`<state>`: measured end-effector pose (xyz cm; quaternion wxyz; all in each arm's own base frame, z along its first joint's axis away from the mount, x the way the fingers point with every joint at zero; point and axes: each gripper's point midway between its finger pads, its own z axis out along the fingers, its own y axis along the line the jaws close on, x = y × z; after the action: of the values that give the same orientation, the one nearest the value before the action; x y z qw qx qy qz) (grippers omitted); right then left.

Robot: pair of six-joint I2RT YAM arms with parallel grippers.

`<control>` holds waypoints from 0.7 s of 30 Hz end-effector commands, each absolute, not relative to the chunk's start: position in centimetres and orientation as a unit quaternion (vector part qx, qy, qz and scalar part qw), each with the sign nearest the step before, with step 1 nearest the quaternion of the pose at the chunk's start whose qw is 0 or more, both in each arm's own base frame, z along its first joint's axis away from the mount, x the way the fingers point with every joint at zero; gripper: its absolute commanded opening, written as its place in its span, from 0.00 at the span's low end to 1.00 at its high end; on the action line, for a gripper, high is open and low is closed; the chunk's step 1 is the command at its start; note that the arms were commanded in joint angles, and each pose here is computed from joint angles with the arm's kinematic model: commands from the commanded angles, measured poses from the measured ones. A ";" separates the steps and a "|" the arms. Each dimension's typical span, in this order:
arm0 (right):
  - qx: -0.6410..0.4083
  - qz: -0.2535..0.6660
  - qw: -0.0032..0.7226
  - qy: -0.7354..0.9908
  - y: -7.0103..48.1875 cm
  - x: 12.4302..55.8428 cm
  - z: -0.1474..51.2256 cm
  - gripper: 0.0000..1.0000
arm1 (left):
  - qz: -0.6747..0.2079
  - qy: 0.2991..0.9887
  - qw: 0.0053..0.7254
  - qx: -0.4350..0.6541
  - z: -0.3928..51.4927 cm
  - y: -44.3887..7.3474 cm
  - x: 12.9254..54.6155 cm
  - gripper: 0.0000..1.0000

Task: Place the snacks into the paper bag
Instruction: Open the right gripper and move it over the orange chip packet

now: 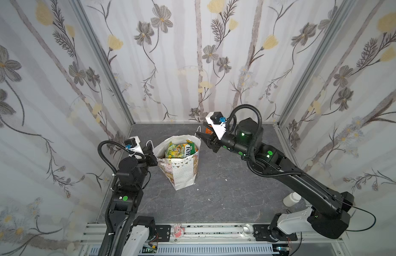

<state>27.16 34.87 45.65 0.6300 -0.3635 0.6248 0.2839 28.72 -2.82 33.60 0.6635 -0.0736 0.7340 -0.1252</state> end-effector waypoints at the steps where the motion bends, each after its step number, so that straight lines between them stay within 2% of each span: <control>1: -0.302 0.301 0.640 0.639 32.6 28.1 45.7 0.51 | -0.119 0.725 0.674 -0.076 34.4 -2.5 28.7 0.07; 11: -0.186 0.277 0.626 0.705 24.5 31.4 41.1 0.58 | -0.111 0.726 0.674 -0.074 34.3 -2.3 28.6 0.07; 17: -0.134 0.293 0.556 0.766 21.4 38.5 34.9 0.66 | -0.129 0.726 0.673 -0.060 34.4 -3.1 28.5 0.08; 21: -0.125 0.305 0.517 0.790 20.9 43.2 30.5 0.66 | -0.132 0.725 0.673 -0.061 34.4 -3.2 28.4 0.08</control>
<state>42.16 19.88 29.90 0.5201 -0.1146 0.8071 0.2549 28.50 -2.97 33.83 0.6669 -0.0633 0.7321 -0.1236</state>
